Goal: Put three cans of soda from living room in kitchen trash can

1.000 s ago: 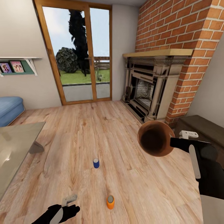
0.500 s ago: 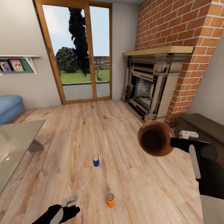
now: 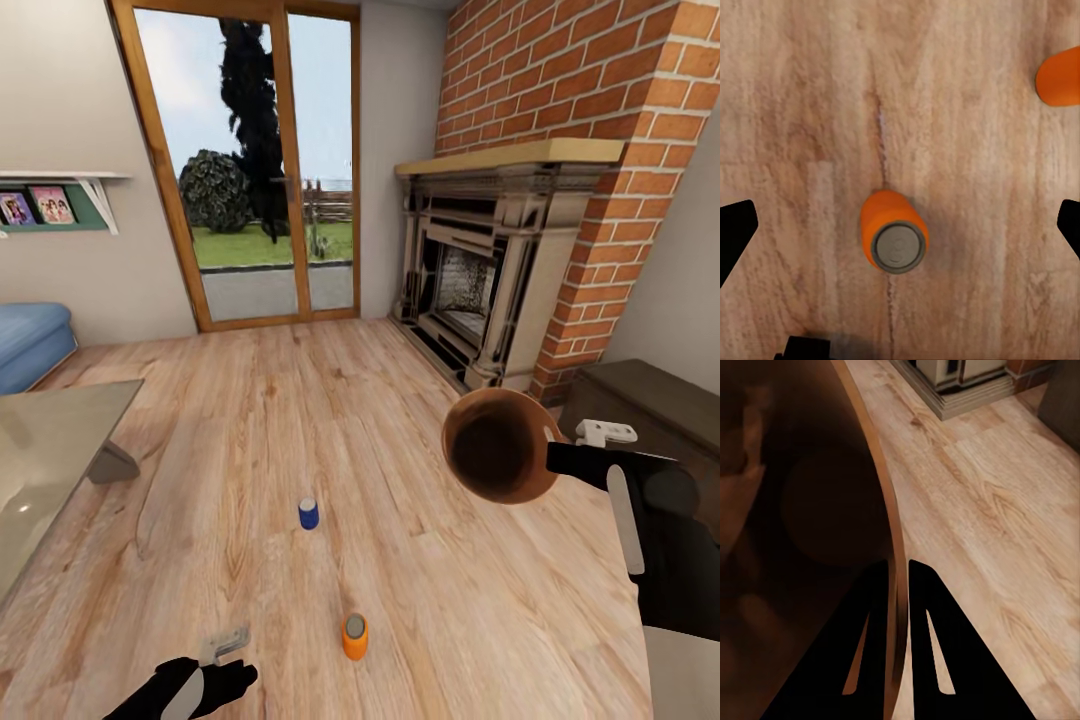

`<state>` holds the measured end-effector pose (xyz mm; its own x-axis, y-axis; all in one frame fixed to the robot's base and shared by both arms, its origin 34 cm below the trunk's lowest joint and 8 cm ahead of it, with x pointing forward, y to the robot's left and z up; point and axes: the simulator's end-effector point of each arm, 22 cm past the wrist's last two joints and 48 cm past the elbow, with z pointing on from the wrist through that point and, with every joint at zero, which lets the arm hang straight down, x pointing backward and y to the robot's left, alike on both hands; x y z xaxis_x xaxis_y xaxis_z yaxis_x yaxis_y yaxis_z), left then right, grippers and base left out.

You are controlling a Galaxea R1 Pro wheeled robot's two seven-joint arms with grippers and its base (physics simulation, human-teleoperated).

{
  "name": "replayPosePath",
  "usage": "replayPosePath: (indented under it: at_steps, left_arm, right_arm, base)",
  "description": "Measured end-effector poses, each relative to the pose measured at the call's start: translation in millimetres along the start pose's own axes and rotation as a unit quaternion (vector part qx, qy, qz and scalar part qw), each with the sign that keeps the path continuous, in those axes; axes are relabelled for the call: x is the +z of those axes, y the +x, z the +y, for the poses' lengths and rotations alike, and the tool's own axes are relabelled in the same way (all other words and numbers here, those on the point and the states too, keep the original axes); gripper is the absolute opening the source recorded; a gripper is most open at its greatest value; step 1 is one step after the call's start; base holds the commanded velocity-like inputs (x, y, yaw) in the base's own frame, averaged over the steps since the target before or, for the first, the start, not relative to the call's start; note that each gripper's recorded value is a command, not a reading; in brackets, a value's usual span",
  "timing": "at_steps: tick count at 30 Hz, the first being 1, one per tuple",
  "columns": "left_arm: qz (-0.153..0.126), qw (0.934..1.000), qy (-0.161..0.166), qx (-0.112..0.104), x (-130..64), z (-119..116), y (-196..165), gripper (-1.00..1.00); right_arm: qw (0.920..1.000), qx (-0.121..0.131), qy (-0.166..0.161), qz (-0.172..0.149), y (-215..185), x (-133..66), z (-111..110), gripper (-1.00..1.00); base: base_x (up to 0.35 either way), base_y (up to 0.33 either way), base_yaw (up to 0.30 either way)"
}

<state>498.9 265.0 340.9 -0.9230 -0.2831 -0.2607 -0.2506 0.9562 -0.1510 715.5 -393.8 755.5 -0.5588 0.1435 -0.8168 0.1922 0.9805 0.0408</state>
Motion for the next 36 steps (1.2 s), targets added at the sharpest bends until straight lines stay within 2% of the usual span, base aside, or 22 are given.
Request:
replayPosePath:
  at_steps: [36]
  left_arm:
    - [0.013,0.9999,-0.004,0.000,71.5,19,48,1.00]
  right_arm:
    - [1.0000,0.000,0.000,-0.001,73,30.6,-7,-1.00]
  base:
    - [0.000,0.000,0.000]
